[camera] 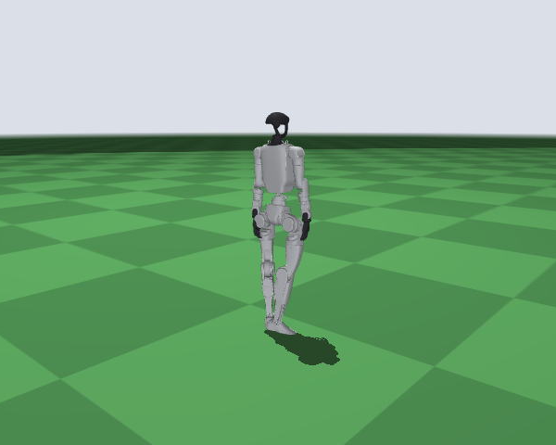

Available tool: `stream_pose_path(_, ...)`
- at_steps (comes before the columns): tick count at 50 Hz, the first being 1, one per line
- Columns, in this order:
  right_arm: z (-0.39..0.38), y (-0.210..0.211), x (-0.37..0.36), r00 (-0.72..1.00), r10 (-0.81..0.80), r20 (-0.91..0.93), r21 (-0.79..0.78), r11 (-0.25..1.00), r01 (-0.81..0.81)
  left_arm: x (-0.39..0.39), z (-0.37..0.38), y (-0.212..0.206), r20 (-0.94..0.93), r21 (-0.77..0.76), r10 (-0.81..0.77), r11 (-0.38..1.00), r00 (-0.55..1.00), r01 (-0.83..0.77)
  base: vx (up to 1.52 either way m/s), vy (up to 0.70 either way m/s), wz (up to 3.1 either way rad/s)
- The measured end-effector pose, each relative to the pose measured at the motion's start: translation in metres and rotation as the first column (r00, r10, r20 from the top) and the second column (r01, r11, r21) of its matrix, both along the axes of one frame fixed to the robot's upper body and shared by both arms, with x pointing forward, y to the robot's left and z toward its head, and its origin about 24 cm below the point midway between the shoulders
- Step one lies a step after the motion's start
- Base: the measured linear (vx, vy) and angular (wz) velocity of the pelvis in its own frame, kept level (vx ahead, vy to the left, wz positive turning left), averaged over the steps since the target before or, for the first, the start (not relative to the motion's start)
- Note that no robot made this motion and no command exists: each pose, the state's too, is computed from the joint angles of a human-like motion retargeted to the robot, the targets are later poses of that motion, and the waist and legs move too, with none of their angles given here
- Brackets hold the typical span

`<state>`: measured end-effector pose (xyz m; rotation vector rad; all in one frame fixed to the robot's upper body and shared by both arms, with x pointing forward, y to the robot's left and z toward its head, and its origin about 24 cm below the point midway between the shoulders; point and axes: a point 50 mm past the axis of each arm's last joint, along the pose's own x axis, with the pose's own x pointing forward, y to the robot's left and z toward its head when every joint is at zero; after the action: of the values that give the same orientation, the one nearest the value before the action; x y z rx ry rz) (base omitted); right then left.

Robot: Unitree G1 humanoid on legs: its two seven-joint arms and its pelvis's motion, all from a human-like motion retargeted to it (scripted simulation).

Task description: In place motions

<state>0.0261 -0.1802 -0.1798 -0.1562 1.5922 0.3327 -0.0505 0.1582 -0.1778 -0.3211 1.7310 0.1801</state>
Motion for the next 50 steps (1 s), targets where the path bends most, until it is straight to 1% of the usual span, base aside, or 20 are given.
stream_pose_path(5, 0.001, -0.010, -0.017, 0.998, -0.054, -0.041, -0.047, 0.998, 0.052, 0.009, -0.001, 0.003, 0.019, -0.002, -0.044, 0.999, 0.999, 0.044, 0.26, -0.25, 0.57)
stream_pose_path(10, 0.003, -0.023, -0.029, 0.988, -0.137, -0.078, -0.111, 0.986, 0.128, 0.035, -0.002, 0.011, 0.071, 0.005, -0.141, 0.990, 0.987, 0.141, 0.13, -0.24, 0.43)
stream_pose_path(15, 0.004, -0.019, -0.043, 0.974, -0.181, -0.137, -0.112, 0.980, 0.166, 0.055, -0.002, 0.025, 0.122, 0.040, -0.239, 0.971, 0.963, 0.236, -0.08, -0.34, 1.61)
stream_pose_path(18, 0.003, -0.014, -0.048, 0.972, -0.181, -0.149, -0.089, 0.982, 0.169, 0.063, -0.002, 0.029, 0.144, 0.058, -0.255, 0.967, 0.956, 0.249, -0.14, -0.30, 1.41)
stream_pose_path(23, 0.004, -0.009, -0.060, 0.975, -0.132, -0.180, -0.080, 0.990, 0.120, 0.068, -0.001, 0.032, 0.155, 0.064, -0.257, 0.966, 0.954, 0.250, 0.01, -0.16, 1.89)
stream_pose_path(26, 0.005, -0.006, -0.073, 0.968, -0.106, -0.228, -0.055, 0.994, 0.096, 0.063, -0.001, 0.035, 0.134, 0.060, -0.256, 0.966, 0.957, 0.250, 0.19, -0.02, -0.20)
stream_pose_path(29, 0.006, -0.003, -0.079, 0.957, -0.122, -0.264, -0.035, 0.993, 0.117, 0.050, -0.002, 0.021, 0.094, 0.042, -0.258, 0.966, 0.961, 0.255, 0.09, 0.02, 0.14)
stream_pose_path(32, 0.003, -0.004, -0.064, 0.974, -0.085, -0.209, -0.044, 0.996, 0.077, 0.040, -0.003, 0.011, 0.095, 0.024, -0.157, 0.987, 0.983, 0.156, -0.02, -0.01, 0.37)
stream_pose_path(34, 0.001, -0.005, -0.047, 0.987, -0.051, -0.151, -0.052, 0.998, 0.044, 0.030, -0.002, 0.007, 0.084, -0.030, -0.119, 0.992, 0.989, 0.122, -0.06, 0.01, 0.50)
stream_pose_path(35, 0.001, -0.004, -0.040, 0.991, -0.042, -0.123, -0.054, 0.998, 0.036, 0.025, -0.002, 0.005, 0.065, -0.052, -0.122, 0.991, 0.990, 0.125, -0.08, 0.05, 0.16)
stream_pose_path(39, -0.001, 0.006, -0.008, 0.998, -0.062, -0.007, 0.015, 0.998, 0.062, 0.017, 0.000, 0.010, -0.004, 0.009, -0.197, 0.980, 0.980, 0.197, -0.12, 0.06, 0.21)
stream_pose_path(43, -0.001, 0.015, 0.006, 0.996, -0.087, 0.036, 0.075, 0.994, 0.084, 0.012, 0.001, 0.014, -0.019, -0.001, -0.239, 0.971, 0.971, 0.239, -0.09, 0.00, 0.13)
stream_pose_path(45, -0.001, 0.018, 0.010, 0.996, -0.079, 0.049, 0.085, 0.994, 0.074, 0.013, 0.000, 0.015, -0.007, -0.013, -0.234, 0.972, 0.972, 0.234, -0.10, 0.00, 0.01)
stream_pose_path(50, -0.001, 0.019, 0.009, 0.998, -0.017, 0.052, 0.087, 0.996, 0.012, 0.022, -0.001, 0.017, 0.028, 0.009, -0.189, 0.982, 0.982, 0.188, -0.11, 0.00, 0.11)
